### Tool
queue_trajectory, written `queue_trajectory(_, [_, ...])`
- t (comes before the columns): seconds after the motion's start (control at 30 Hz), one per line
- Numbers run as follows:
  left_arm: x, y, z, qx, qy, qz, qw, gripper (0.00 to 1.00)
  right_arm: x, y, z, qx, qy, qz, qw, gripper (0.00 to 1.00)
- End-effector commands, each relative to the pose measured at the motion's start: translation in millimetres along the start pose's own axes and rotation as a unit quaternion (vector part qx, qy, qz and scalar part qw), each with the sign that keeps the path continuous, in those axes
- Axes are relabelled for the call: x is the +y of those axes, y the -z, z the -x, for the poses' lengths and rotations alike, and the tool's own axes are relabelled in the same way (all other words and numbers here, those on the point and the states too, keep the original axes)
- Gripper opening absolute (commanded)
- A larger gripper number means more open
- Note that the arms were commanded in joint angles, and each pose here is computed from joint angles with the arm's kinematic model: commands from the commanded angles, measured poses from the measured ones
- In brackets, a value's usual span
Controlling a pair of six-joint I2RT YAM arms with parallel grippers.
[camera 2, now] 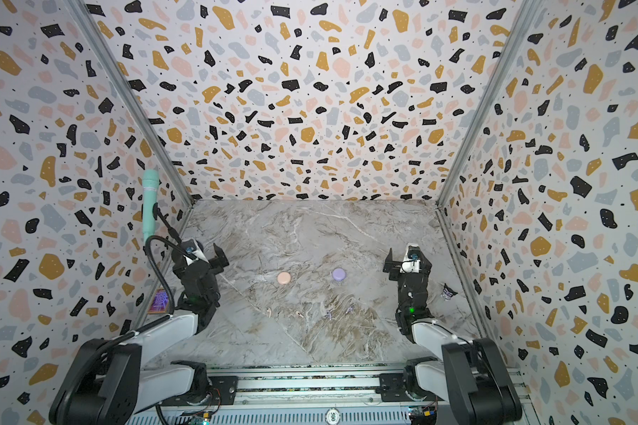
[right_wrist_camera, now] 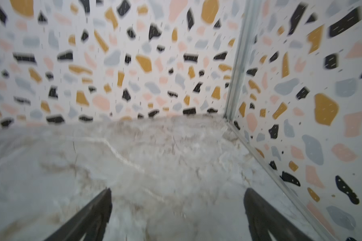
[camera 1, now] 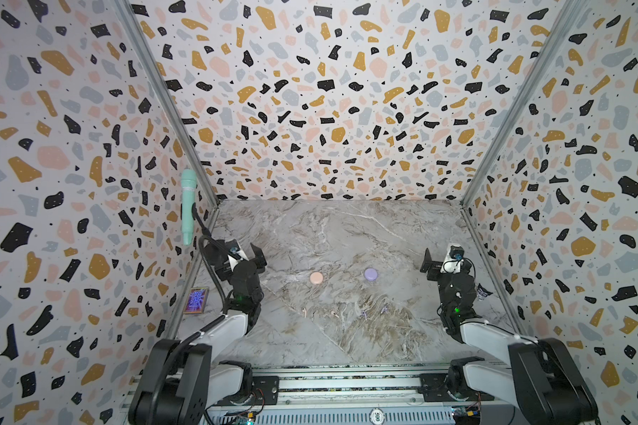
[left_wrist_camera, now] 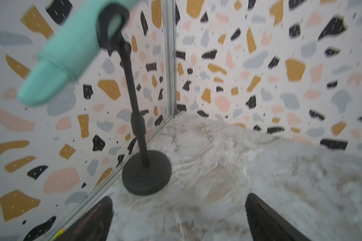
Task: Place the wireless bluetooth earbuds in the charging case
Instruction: 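Raise both arms and move the right gripper over the peach case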
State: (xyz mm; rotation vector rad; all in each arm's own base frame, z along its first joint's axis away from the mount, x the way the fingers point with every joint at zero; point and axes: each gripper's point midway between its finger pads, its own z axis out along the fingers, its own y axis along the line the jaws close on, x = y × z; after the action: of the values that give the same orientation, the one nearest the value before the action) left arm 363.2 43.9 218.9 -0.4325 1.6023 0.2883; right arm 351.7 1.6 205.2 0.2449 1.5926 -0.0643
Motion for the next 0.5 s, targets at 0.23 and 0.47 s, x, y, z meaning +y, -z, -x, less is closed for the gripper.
queue_trajectory(0.23, [4, 42, 81, 0.036, 0.203, -0.027, 0.978, 1.00, 4, 14, 78, 0.052, -0.220, 0.072, 0.971, 0.99])
queue_trajectory(0.47, [-6, 74, 67, 0.036, 0.215, -0.122, 0.968, 1.00, 19, 28, 74, 0.089, -0.288, 0.110, 0.947, 0.99])
